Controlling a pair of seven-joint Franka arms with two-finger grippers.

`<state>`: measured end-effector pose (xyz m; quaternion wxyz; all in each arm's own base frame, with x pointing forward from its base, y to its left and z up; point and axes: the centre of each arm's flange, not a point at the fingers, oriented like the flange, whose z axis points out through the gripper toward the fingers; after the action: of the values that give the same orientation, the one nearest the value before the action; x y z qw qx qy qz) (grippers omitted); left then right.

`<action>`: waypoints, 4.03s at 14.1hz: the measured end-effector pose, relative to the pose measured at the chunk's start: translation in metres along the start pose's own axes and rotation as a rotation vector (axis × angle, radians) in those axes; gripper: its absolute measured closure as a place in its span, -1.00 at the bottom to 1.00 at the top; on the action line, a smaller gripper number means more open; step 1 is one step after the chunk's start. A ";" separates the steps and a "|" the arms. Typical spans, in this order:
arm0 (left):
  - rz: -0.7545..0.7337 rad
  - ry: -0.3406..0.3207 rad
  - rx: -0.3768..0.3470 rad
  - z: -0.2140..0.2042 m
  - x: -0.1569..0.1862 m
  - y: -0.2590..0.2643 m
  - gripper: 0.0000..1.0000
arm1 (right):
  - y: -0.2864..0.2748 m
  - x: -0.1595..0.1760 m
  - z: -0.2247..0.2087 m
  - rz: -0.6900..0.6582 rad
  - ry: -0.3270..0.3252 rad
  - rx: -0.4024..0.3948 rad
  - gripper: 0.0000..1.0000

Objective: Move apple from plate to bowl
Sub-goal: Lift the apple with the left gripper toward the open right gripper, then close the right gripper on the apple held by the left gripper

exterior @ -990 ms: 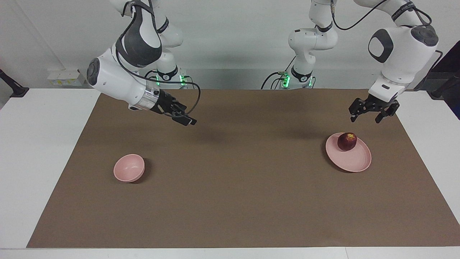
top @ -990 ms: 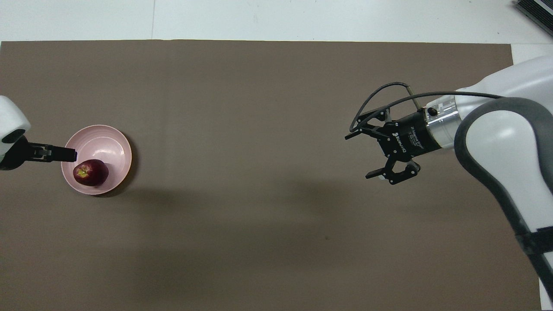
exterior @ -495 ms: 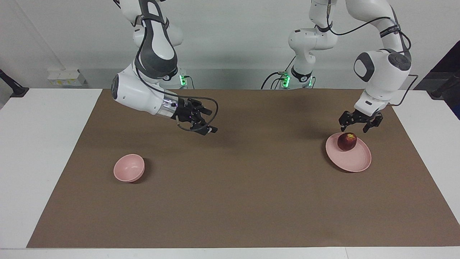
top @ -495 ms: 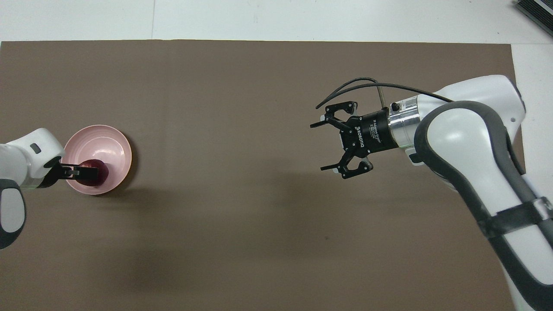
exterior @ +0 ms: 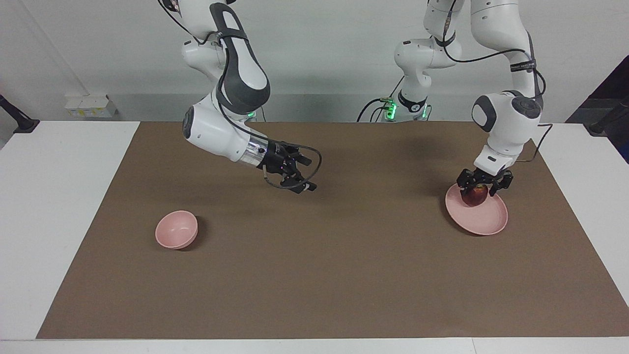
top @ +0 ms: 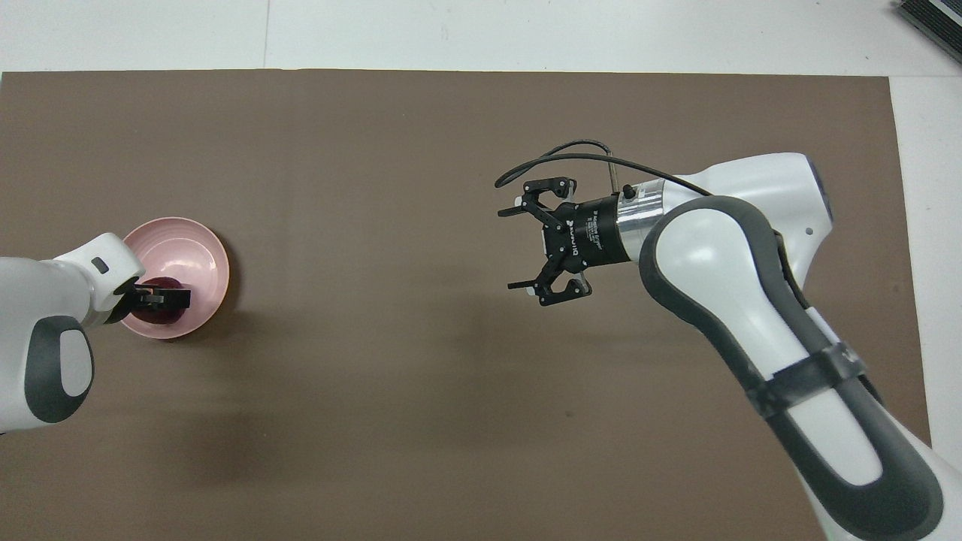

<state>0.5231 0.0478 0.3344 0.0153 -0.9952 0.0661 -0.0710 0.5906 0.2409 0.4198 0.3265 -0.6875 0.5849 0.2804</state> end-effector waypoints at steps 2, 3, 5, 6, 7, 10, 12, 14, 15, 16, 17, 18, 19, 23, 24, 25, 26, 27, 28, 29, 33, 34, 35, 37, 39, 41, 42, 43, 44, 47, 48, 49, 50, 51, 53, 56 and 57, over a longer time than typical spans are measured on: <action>-0.002 0.000 0.000 0.000 0.000 -0.001 -0.85 | 0.001 -0.003 0.027 0.011 0.005 0.026 -1.00; -0.003 0.001 0.000 -0.001 0.000 -0.001 -0.57 | 0.003 -0.006 0.039 0.016 0.000 0.032 -1.00; -0.006 -0.018 -0.004 -0.002 -0.002 -0.003 -0.50 | 0.004 -0.009 0.047 0.027 -0.013 0.037 -1.00; -0.008 -0.025 -0.005 -0.002 -0.003 -0.003 -0.50 | 0.003 -0.008 0.046 0.031 -0.017 0.041 -1.00; -0.008 -0.027 -0.006 -0.002 -0.003 -0.004 -0.50 | 0.003 -0.008 0.045 0.041 -0.027 0.047 -1.00; -0.006 -0.026 -0.006 -0.003 -0.002 -0.003 -0.50 | 0.004 -0.010 0.044 0.082 -0.099 0.028 -1.00; -0.001 -0.038 -0.010 -0.011 0.004 -0.001 -0.50 | 0.005 -0.012 0.040 0.093 -0.153 -0.007 -1.00; 0.001 -0.077 -0.027 -0.029 0.015 0.001 -0.50 | 0.006 -0.013 0.036 0.078 -0.183 -0.039 -1.00; -0.014 -0.087 -0.054 -0.042 0.022 0.004 -0.50 | 0.006 -0.014 0.034 0.073 -0.189 -0.047 -1.00; -0.038 -0.084 -0.093 -0.054 0.029 0.008 -0.50 | 0.006 -0.014 0.034 0.070 -0.190 -0.047 -1.00; -0.062 -0.076 -0.139 -0.066 0.035 0.013 -0.50 | 0.006 -0.014 0.034 0.067 -0.191 -0.047 -1.00; -0.083 -0.068 -0.186 -0.076 0.039 0.020 -0.50 | 0.007 -0.015 0.034 0.066 -0.192 -0.047 -1.00; -0.103 -0.060 -0.232 -0.082 0.042 0.028 -0.50 | 0.007 -0.015 0.034 0.066 -0.192 -0.046 -1.00; -0.191 -0.034 -0.433 -0.087 0.050 0.066 -0.50 | 0.006 -0.015 0.034 0.066 -0.194 -0.045 -1.00; -0.214 -0.028 -0.488 -0.089 0.051 0.077 -0.50 | 0.006 -0.015 0.033 0.067 -0.194 -0.044 -1.00; -0.234 -0.024 -0.533 -0.090 0.053 0.087 -0.50 | 0.006 -0.014 0.033 0.067 -0.194 -0.043 -1.00; -0.255 -0.021 -0.578 -0.091 0.054 0.095 -0.50 | 0.006 -0.014 0.033 0.067 -0.194 -0.043 -1.00; -0.277 -0.017 -0.622 -0.093 0.055 0.101 -0.50 | 0.006 -0.014 0.033 0.068 -0.194 -0.042 -1.00; -0.302 -0.014 -0.668 -0.094 0.056 0.108 -0.50 | 0.006 -0.014 0.033 0.068 -0.195 -0.042 -1.00; -0.324 -0.011 -0.712 -0.096 0.057 0.116 -0.50 | 0.006 -0.014 0.033 0.068 -0.195 -0.042 -1.00; -0.398 -0.006 -0.858 -0.101 0.061 0.140 -0.50 | 0.007 -0.017 0.036 0.065 -0.195 -0.045 -1.00; -0.416 -0.005 -0.891 -0.103 0.061 0.145 -0.50 | 0.006 -0.017 0.036 0.066 -0.192 -0.038 -1.00; -0.430 -0.004 -0.917 -0.104 0.062 0.149 -0.50 | 0.005 -0.016 0.036 0.067 -0.184 -0.025 -1.00; -0.449 -0.004 -0.961 -0.107 0.063 0.157 -0.50 | 0.005 -0.022 0.043 0.059 -0.157 0.011 -1.00; -0.469 -0.010 -1.022 -0.111 0.063 0.173 -0.50 | 0.011 -0.036 0.060 0.042 -0.131 0.032 -1.00; -0.476 -0.022 -1.078 -0.115 0.062 0.195 -0.50 | 0.017 -0.046 0.074 0.028 -0.113 0.042 -1.00; -0.473 -0.028 -1.093 -0.117 0.061 0.204 -0.50 | 0.019 -0.051 0.080 0.021 -0.107 0.044 -1.00; -0.469 -0.033 -1.100 -0.118 0.060 0.210 -0.50 | 0.021 -0.054 0.084 0.016 -0.105 0.043 -1.00; -0.466 -0.036 -1.103 -0.118 0.060 0.213 -0.50 | 0.023 -0.057 0.087 0.011 -0.105 0.040 -1.00; -0.462 -0.041 -1.104 -0.117 0.058 0.218 -0.50 | 0.024 -0.059 0.089 0.015 -0.113 0.040 -1.00; -0.463 -0.043 -1.103 -0.116 0.057 0.219 -0.50 | 0.023 -0.058 0.089 0.031 -0.127 0.048 -1.00; -0.464 -0.047 -1.102 -0.115 0.055 0.220 -0.50 | 0.022 -0.058 0.088 0.049 -0.145 0.058 -1.00; -0.463 -0.051 -1.100 -0.114 0.053 0.221 -0.50 | 0.021 -0.058 0.087 0.063 -0.162 0.066 -1.00; -0.460 -0.058 -1.099 -0.112 0.050 0.224 -0.50 | 0.021 -0.060 0.087 0.075 -0.178 0.072 -1.00; -0.452 -0.073 -1.097 -0.111 0.045 0.232 -0.50 | 0.020 -0.064 0.087 0.093 -0.207 0.083 -1.00; -0.453 -0.074 -1.097 -0.111 0.044 0.237 -0.50 | 0.021 -0.068 0.089 0.081 -0.226 0.086 -1.00; -0.460 -0.066 -1.094 -0.112 0.045 0.236 -0.50 | 0.022 -0.070 0.089 0.069 -0.228 0.087 -0.82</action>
<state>0.5207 -0.1944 0.4417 -0.5136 -0.8489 -0.1247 0.0028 0.5579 0.3510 0.4146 0.4102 -0.6159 0.5790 0.3422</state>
